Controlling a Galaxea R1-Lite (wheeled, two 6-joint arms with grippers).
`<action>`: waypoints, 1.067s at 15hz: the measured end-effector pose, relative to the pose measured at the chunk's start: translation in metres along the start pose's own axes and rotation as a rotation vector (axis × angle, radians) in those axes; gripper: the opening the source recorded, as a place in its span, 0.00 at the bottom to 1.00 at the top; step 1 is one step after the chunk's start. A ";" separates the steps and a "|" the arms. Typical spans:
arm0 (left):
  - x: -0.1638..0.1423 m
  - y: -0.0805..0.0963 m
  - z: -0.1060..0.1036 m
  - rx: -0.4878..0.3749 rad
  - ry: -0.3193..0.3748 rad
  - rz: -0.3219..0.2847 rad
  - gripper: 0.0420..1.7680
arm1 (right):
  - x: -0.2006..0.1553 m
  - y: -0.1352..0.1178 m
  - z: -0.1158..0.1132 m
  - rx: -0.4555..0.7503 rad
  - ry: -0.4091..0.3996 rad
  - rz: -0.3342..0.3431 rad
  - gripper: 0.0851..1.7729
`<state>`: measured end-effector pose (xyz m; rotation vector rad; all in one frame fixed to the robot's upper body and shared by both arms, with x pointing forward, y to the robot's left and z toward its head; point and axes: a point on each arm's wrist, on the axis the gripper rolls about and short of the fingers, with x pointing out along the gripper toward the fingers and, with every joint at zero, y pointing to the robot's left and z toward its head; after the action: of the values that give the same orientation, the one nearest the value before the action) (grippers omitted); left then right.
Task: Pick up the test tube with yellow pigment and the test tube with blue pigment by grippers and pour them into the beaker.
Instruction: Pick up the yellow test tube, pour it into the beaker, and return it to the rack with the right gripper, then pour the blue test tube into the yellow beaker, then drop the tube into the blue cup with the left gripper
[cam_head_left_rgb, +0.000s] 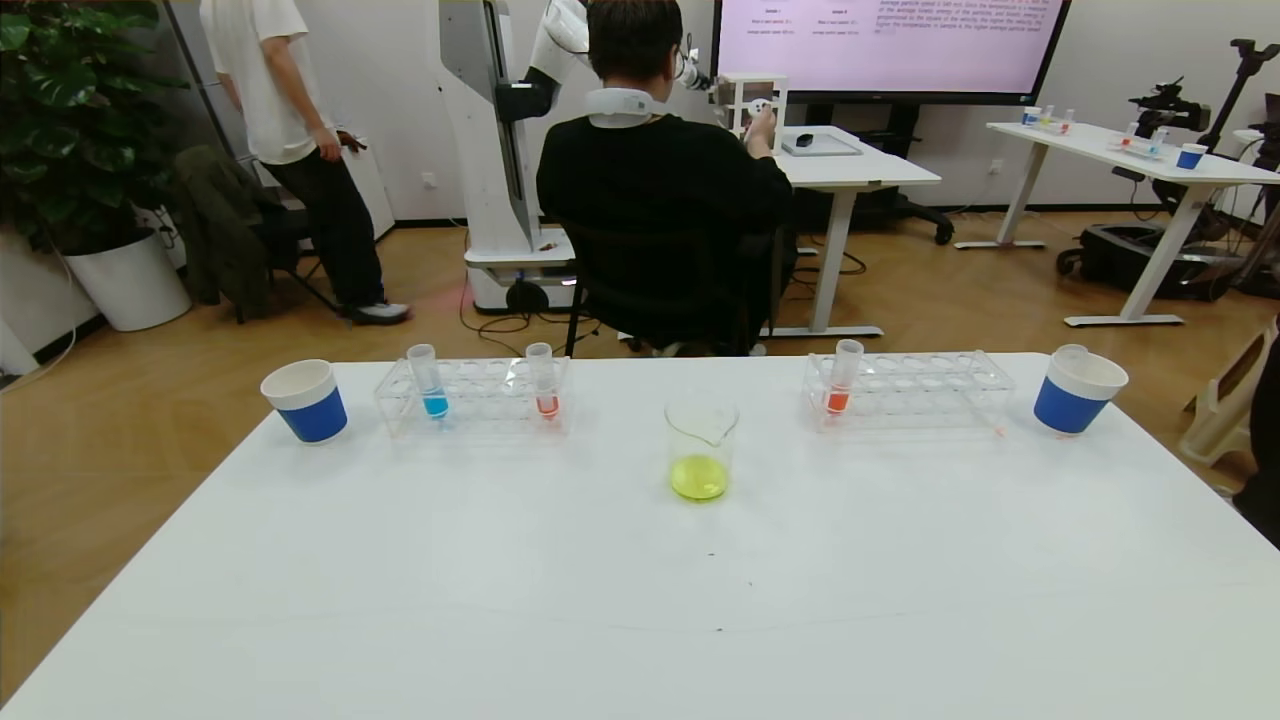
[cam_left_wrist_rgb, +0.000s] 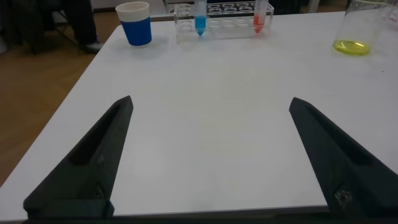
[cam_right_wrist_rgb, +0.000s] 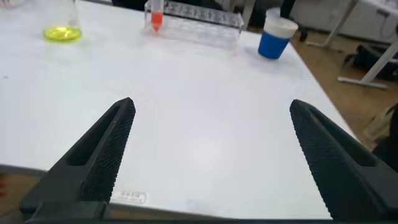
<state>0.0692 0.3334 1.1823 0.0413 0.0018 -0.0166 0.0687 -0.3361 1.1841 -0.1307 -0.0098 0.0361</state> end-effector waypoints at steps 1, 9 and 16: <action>0.000 0.000 0.000 0.000 0.000 0.000 0.99 | 0.000 0.000 -0.001 0.029 0.008 0.002 0.98; 0.000 0.000 0.000 0.002 0.001 0.001 0.99 | 0.000 0.000 -0.002 0.097 0.014 -0.014 0.98; -0.005 -0.001 0.019 -0.008 -0.068 -0.057 0.99 | 0.000 0.000 -0.002 0.098 0.013 -0.013 0.98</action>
<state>0.0645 0.3321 1.2013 0.0327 -0.0654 -0.0752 0.0691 -0.3364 1.1819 -0.0332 0.0045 0.0231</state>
